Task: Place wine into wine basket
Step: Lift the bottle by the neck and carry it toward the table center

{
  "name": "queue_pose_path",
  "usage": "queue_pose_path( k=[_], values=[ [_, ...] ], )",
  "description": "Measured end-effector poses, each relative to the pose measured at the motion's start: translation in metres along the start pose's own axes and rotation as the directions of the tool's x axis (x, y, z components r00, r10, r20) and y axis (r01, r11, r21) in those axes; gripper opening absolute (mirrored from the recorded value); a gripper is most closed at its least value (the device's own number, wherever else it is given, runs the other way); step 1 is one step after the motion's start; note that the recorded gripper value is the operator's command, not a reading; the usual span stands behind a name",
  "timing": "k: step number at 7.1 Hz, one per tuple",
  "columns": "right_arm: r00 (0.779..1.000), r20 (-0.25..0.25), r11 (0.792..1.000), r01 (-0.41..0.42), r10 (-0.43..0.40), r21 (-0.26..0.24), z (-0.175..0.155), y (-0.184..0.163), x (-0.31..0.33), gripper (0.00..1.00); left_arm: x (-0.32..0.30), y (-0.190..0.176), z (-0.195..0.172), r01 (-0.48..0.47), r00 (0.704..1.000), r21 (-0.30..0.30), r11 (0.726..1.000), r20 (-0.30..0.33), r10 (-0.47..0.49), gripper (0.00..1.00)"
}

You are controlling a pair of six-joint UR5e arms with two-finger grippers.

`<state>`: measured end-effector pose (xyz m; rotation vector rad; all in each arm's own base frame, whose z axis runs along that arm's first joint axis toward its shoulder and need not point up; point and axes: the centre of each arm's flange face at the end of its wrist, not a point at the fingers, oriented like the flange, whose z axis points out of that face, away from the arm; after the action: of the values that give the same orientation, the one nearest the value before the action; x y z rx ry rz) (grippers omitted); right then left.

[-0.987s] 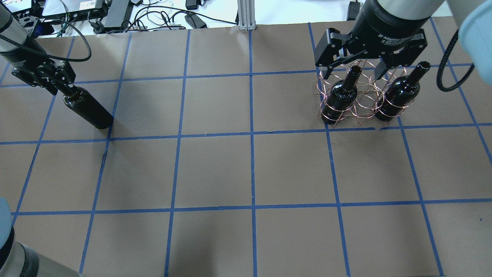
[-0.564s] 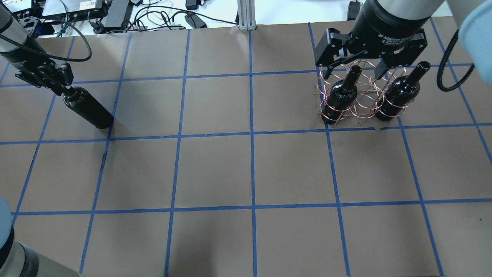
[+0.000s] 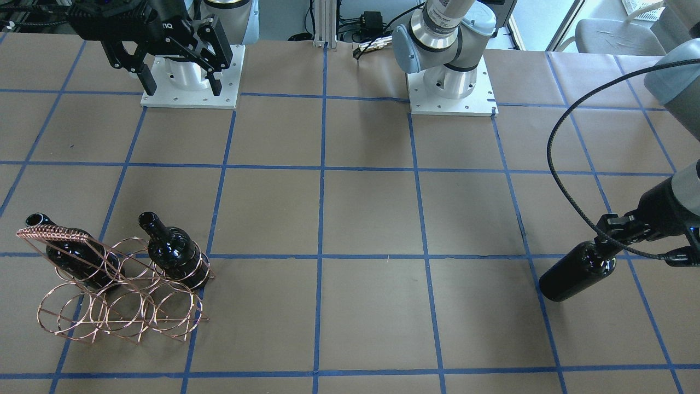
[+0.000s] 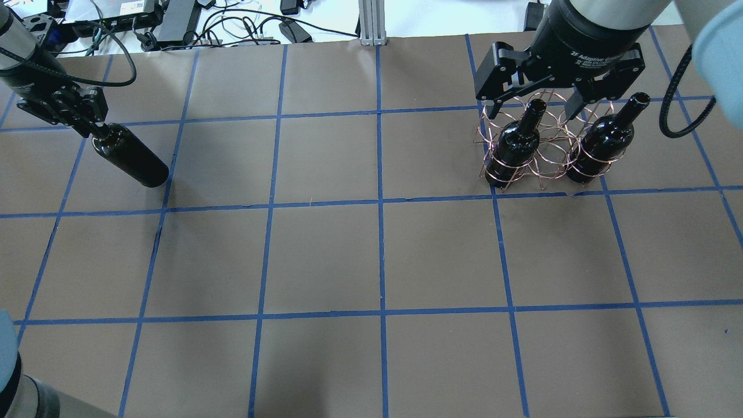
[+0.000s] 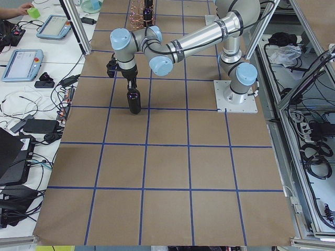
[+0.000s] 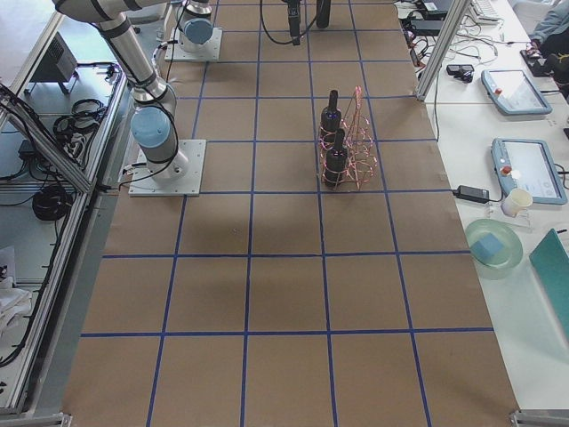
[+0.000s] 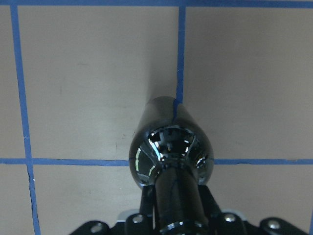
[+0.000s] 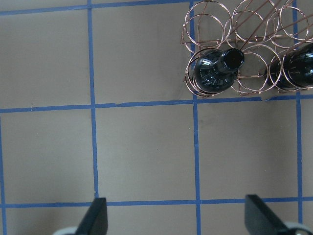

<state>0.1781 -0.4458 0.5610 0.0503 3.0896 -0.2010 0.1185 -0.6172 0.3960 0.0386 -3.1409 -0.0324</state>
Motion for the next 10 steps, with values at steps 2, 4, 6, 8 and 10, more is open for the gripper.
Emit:
queue_pose_path(
  k=[2, 4, 6, 8, 10],
  values=[
    [1.0, 0.0, 1.0, 0.0, 0.0, -0.001, 0.001, 0.0, 0.0, 1.0, 0.07, 0.004, -0.027, 0.015, 1.0, 0.044, 0.999, 0.018, -0.016, 0.0],
    [1.0, 0.0, 1.0, 0.001, -0.001, -0.001, 0.001, 0.0, 0.0, 1.0, 0.155, 0.019, -0.048, 0.002, 1.0, 0.076, 0.997, 0.011, -0.003, 0.0],
    [1.0, 0.0, 1.0, 0.001, -0.001, -0.001, 0.0, 0.0, 0.0, 1.0, 0.245, 0.054, -0.054, -0.081, 0.997, 0.074, 0.994, 0.001, 0.082, 0.0],
    [1.0, 0.0, 1.0, 0.0, 0.0, 0.0, 0.0, 0.0, 0.0, 1.0, 0.319, 0.103, -0.038, -0.118, 0.993, 0.039, 0.992, -0.005, 0.119, 0.0],
    [1.0, 0.0, 1.0, 0.0, 0.0, 0.0, 0.0, 0.0, 0.0, 1.0, 0.36, 0.141, -0.026, -0.148, 0.989, 0.011, 0.989, -0.015, 0.148, 0.0]
  ],
)
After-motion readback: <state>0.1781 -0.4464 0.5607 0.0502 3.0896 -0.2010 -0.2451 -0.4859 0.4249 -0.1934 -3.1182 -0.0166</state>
